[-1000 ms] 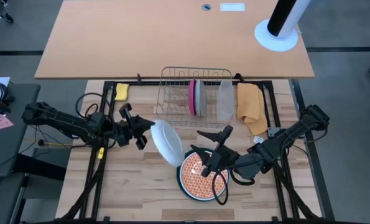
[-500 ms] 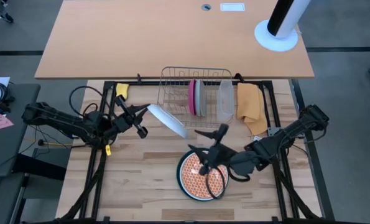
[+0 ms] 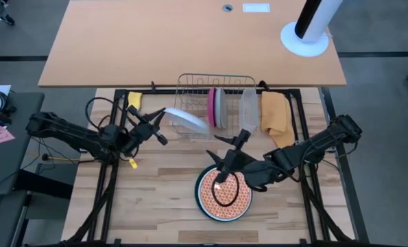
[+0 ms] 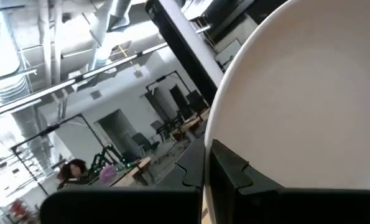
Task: Sort dishes
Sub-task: Put the white plate into the dish rack
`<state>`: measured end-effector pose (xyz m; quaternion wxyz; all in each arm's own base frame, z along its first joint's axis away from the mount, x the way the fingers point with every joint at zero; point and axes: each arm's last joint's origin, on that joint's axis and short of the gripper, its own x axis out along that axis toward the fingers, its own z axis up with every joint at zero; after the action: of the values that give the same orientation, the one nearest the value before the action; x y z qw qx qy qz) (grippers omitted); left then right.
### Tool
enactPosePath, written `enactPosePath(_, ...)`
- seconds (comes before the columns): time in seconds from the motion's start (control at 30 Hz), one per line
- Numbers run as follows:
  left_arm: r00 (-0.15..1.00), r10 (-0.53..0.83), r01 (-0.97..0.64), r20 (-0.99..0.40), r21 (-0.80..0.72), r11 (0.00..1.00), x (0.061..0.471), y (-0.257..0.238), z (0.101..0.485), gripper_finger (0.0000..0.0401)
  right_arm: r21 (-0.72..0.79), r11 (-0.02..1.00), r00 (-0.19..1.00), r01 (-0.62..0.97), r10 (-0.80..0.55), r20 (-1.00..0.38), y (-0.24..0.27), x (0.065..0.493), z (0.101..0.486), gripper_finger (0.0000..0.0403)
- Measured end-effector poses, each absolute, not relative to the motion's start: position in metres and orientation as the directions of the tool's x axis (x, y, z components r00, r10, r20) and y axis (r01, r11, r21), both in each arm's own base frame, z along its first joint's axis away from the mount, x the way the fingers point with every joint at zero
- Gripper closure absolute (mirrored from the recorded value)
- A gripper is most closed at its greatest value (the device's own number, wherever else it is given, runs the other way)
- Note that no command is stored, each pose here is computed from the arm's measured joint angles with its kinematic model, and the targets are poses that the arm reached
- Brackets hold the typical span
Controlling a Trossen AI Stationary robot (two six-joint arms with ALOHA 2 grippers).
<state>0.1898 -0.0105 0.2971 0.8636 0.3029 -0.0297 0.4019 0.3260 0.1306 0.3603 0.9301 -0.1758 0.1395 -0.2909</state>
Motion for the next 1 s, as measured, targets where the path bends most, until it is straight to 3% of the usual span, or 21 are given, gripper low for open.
enactPosePath(0.2,0.664,0.677,-0.732,0.318,0.462,0.501,0.195,-0.011,0.296,0.0401,-0.509,0.706,0.718,0.492,-0.66,-0.223,0.104,0.33,0.349,0.0147)
enactPosePath(0.6,0.659,0.696,-0.723,0.284,0.495,0.482,0.224,-0.013,0.296,0.0401,-0.487,0.687,0.667,0.54,-0.702,-0.251,0.085,0.333,0.344,0.0147)
enactPosePath(0.73,0.665,0.695,-0.729,0.276,0.444,0.521,0.236,-0.016,0.296,0.0401,-0.503,0.679,0.659,0.534,-0.707,-0.256,0.085,0.332,0.343,0.0149)
enactPosePath(0.87,0.667,0.694,-0.733,0.272,0.408,0.545,0.247,-0.017,0.298,0.0401,-0.546,0.637,0.622,0.544,-0.743,-0.247,0.083,0.329,0.341,0.0171)
enactPosePath(1.0,0.67,0.692,-0.727,0.268,0.423,0.54,0.255,-0.019,0.298,0.0401,-0.579,0.606,0.596,0.545,-0.766,-0.242,0.082,0.327,0.339,0.0223)
